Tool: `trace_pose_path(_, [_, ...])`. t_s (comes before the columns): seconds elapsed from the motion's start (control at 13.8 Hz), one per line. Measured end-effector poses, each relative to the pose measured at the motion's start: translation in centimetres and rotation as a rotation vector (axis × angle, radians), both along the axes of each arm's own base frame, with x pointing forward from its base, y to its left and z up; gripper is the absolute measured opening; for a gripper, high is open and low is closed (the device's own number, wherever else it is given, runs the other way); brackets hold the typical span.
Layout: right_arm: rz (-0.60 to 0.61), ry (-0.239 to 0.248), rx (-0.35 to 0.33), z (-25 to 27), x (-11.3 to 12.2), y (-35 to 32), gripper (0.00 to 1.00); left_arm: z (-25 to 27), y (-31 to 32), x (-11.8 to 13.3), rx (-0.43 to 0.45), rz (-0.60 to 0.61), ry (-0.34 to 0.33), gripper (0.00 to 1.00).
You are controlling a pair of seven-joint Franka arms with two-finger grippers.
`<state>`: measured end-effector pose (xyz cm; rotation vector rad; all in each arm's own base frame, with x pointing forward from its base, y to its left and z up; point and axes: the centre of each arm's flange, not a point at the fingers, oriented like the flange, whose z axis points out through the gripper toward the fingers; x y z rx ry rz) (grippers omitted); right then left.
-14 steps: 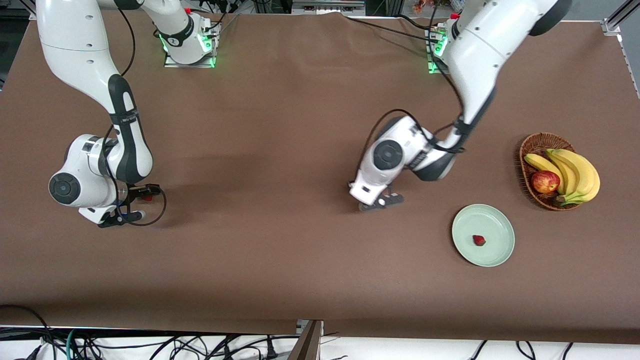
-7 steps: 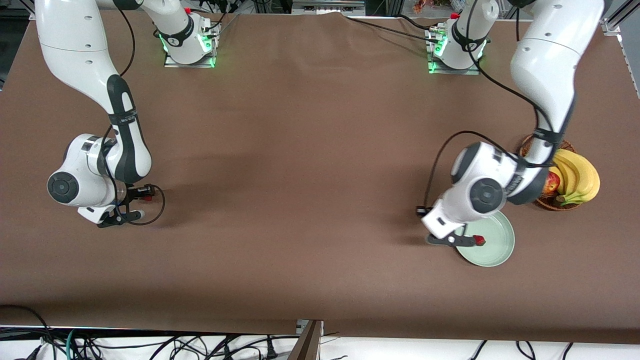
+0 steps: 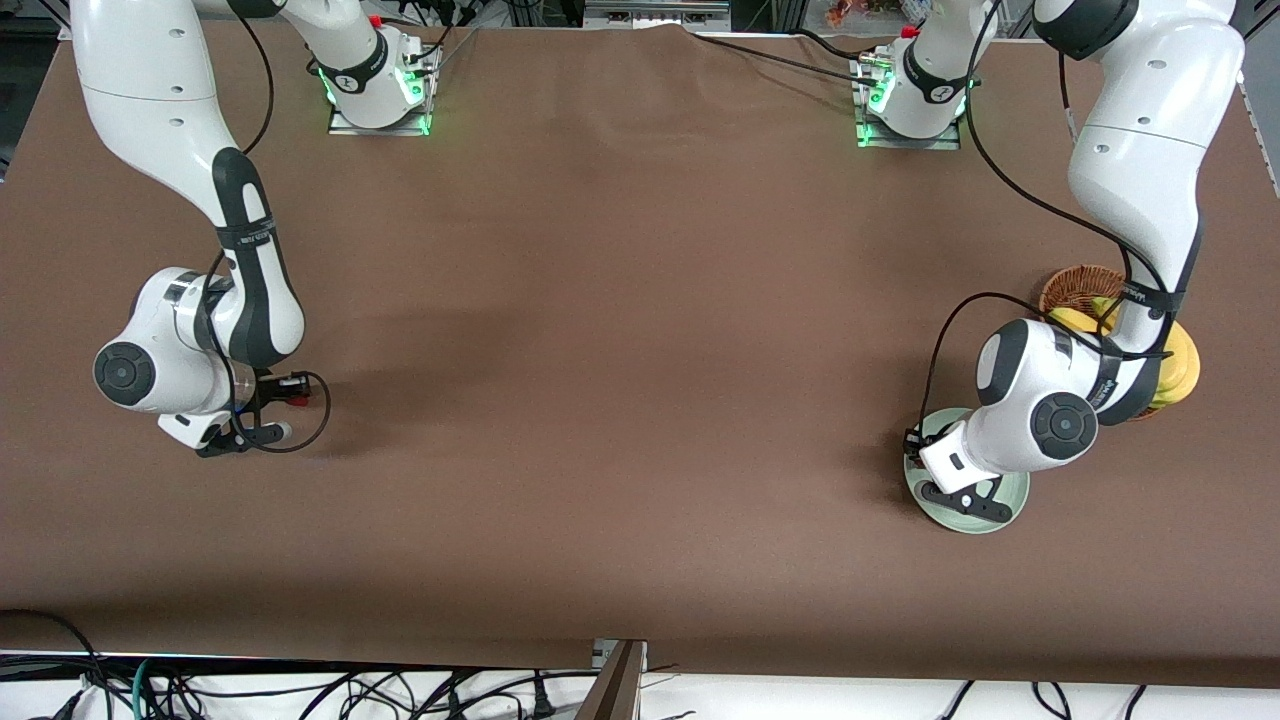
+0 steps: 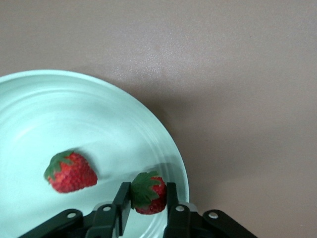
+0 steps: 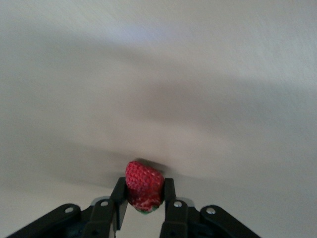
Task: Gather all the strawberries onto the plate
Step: 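Set the last strawberry mid-table with the right gripper while the left gripper returns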
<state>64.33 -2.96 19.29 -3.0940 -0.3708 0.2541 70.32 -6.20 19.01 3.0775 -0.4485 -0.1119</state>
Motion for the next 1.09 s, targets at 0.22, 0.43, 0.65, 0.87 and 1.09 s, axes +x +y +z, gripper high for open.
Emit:
trace_pose_path(0.22, [-0.037, -0.071, 0.077, 2.7, 2.2, 6.9, 0.33, 0.2, 0.4, 0.4, -0.002, -0.001, -0.019, 0.66])
trace_pose_path(0.43, [-0.171, -0.096, 0.087, 3.4, 2.5, 16.6, 0.33, 1.4, 0.1, 1.2, -0.009, -0.002, -0.047, 0.97])
trace_pose_path(0.65, [-0.311, -0.136, 0.08, 3.3, 0.4, 27.3, 0.33, 2.9, -1.0, 1.8, -0.024, -0.01, -0.074, 1.0])
trace_pose_path(0.87, [-0.449, -0.179, 0.117, 3.0, -3.1, 38.3, 0.33, 3.7, -2.0, 1.9, -0.036, -0.01, -0.082, 1.0])
trace_pose_path(1.09, [-0.564, -0.209, 0.176, 2.6, -6.4, 47.7, 0.33, 4.4, -4.1, 1.6, -0.057, 0.047, -0.064, 1.0])
